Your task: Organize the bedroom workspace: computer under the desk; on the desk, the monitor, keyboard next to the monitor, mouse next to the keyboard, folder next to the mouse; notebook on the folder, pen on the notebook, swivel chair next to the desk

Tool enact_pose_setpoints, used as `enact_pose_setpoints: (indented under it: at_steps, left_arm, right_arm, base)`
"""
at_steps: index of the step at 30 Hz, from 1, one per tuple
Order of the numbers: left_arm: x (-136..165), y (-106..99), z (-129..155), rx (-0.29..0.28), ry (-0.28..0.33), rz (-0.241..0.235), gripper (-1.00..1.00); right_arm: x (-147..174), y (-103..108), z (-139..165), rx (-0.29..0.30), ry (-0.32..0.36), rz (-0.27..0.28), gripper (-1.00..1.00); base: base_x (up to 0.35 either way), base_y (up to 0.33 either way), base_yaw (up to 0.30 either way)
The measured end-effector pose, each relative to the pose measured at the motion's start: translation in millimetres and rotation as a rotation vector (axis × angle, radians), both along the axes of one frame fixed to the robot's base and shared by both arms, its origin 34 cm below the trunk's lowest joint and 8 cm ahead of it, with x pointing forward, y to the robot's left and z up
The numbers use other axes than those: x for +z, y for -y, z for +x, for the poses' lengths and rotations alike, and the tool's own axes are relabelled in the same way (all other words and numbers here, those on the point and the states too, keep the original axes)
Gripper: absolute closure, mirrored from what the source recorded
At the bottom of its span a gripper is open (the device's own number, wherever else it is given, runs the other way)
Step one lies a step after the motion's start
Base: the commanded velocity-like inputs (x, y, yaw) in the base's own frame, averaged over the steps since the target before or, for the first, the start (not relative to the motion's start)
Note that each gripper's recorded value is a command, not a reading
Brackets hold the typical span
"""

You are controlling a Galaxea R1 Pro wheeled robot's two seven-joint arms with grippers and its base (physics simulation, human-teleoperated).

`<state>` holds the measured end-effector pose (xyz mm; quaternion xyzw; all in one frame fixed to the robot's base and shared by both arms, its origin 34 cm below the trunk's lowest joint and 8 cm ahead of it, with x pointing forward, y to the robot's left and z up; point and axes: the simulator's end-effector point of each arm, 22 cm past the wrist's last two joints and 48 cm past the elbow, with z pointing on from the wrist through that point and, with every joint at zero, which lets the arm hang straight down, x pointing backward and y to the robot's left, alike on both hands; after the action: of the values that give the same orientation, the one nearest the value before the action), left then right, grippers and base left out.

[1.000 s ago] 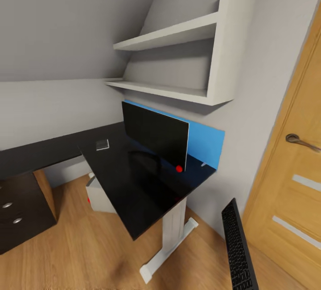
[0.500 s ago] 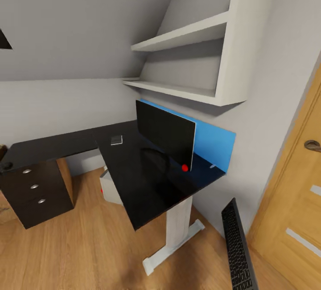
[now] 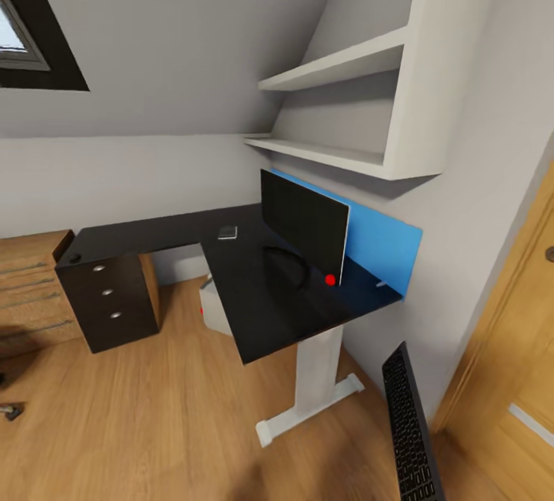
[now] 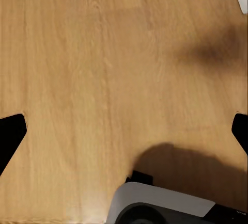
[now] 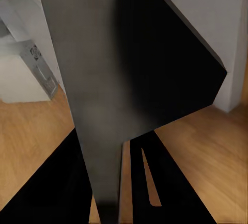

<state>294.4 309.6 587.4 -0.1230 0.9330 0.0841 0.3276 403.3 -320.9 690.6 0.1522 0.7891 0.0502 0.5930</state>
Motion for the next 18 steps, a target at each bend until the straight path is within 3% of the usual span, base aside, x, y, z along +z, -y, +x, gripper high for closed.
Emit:
enact_pose_setpoints:
  at_steps: [18]
  left_arm:
    - [0.2,0.3,-0.1,0.000,0.001,0.000,-1.00]
  right_arm:
    - [0.1,1.5,-0.2,-0.004,0.000,0.000,1.00]
  base:
    - [-0.237,-0.195,0.277]
